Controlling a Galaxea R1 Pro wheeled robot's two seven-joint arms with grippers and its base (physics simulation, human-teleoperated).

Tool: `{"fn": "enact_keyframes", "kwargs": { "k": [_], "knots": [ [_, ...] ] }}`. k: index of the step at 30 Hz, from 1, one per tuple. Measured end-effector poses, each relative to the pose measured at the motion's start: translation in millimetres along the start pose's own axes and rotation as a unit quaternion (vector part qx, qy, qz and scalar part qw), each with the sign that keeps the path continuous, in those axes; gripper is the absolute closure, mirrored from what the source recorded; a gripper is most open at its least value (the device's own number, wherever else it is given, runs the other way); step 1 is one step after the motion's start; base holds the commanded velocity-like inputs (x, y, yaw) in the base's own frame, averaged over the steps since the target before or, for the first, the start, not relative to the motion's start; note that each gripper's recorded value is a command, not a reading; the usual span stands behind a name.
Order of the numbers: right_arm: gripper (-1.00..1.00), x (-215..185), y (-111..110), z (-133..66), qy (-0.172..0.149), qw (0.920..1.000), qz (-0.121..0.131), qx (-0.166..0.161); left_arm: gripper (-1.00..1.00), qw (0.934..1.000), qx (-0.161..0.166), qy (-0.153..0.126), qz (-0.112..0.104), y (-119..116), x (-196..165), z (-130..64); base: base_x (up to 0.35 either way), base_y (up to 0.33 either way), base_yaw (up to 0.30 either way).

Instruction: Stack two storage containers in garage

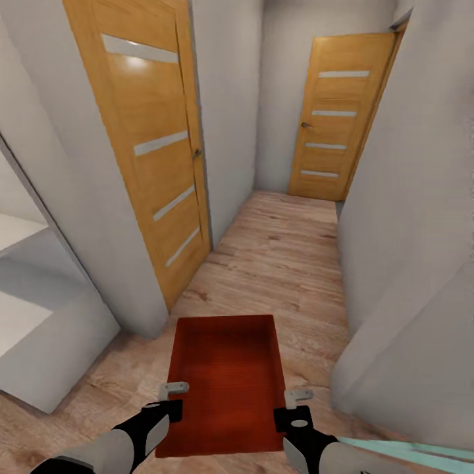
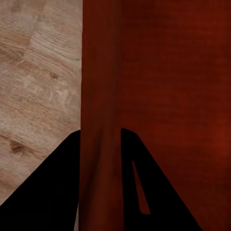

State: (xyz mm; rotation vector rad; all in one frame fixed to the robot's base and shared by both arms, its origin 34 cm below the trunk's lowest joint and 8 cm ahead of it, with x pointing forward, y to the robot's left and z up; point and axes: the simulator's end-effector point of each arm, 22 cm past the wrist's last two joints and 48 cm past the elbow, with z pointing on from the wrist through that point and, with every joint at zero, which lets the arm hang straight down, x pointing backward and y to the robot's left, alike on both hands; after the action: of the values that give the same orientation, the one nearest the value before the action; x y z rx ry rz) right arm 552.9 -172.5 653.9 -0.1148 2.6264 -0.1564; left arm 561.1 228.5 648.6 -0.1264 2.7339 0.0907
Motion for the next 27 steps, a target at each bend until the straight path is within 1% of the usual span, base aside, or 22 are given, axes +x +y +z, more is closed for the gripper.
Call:
{"fn": "enact_keyframes", "kwargs": {
  "k": [14, 27],
  "knots": [
    [1.00, -0.2, 0.3, -0.1, 0.000, 1.0000, 0.000, 0.000, 1.00, 1.0000, 0.000, 0.000, 0.000, 0.1, 0.0, 0.0, 0.323, 0.000, -0.205],
    [1.00, -0.1, 0.4, -0.1, 0.000, 1.0000, 0.000, 0.000, 1.00, 1.0000, 0.000, 0.000, 0.000, 0.2, 0.0, 0.0, 0.323, 0.000, -0.014]
  ]
}}
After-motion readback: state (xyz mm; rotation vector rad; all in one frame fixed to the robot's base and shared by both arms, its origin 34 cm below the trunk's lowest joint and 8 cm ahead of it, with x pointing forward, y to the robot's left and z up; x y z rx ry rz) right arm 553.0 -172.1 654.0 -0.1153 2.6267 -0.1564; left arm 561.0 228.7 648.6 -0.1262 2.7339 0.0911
